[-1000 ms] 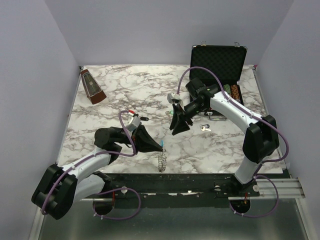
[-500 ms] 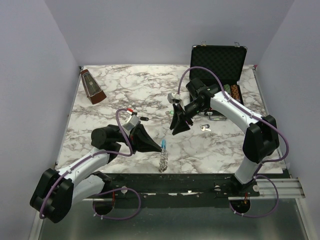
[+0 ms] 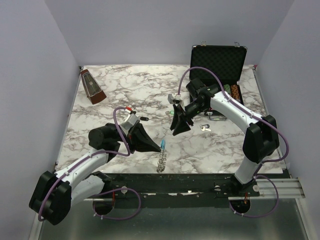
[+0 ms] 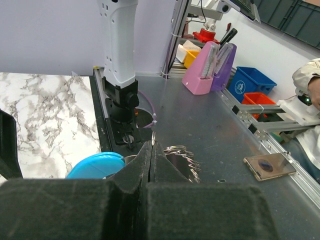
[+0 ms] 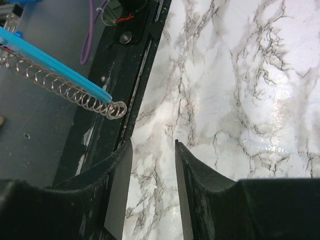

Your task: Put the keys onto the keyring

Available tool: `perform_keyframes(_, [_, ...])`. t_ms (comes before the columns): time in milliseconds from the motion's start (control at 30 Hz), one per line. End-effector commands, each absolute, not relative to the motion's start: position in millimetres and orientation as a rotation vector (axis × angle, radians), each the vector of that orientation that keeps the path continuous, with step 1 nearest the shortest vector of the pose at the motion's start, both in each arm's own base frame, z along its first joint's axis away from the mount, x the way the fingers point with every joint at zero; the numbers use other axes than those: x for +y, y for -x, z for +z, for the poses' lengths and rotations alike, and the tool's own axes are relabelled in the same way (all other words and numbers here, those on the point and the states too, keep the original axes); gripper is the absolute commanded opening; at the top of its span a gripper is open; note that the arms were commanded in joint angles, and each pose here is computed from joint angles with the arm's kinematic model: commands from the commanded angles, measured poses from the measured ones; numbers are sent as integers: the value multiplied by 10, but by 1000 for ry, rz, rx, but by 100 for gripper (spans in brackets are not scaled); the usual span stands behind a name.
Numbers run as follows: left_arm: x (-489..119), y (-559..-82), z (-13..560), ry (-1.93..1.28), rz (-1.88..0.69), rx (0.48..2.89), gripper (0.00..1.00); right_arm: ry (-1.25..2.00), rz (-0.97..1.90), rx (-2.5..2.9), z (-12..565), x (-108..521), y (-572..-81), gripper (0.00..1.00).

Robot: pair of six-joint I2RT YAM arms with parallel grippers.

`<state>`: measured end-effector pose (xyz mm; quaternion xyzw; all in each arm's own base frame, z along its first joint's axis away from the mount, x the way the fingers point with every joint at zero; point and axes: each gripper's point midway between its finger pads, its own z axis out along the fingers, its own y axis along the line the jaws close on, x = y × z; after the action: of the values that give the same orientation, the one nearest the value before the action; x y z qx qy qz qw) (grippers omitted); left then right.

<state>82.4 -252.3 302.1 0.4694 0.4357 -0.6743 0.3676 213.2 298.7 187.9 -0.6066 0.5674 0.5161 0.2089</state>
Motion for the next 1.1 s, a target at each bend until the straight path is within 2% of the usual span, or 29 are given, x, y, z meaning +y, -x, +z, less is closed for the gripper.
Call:
perform_keyframes(0, [-2422,-665,3327,-1314,-1561,808,0,1675,1479,1555,1940,2967,-2057,48])
perform_keyframes(367, [-2496,-844,3083,-1300,-1500,890,0,1683,1474,1566,1885,2963,-2060,48])
perform_keyframes(467, [-2539,-1026,2912,-1268,-1425,1031,0,1695,1451,1576,1817,2951,-2077,48])
perform_keyframes(633, [-2472,-1172,2801,-1257,-1234,1132,0,1690,1364,1579,1734,2861,-2185,48])
perform_keyframes(900, [-2385,-1266,2705,-1168,-1133,1205,0,1492,1141,1588,1870,2276,-2597,52])
perform_keyframes(1067, [-2315,-1271,2727,-1127,-1078,1211,0,1431,983,1692,1545,1736,-2720,58])
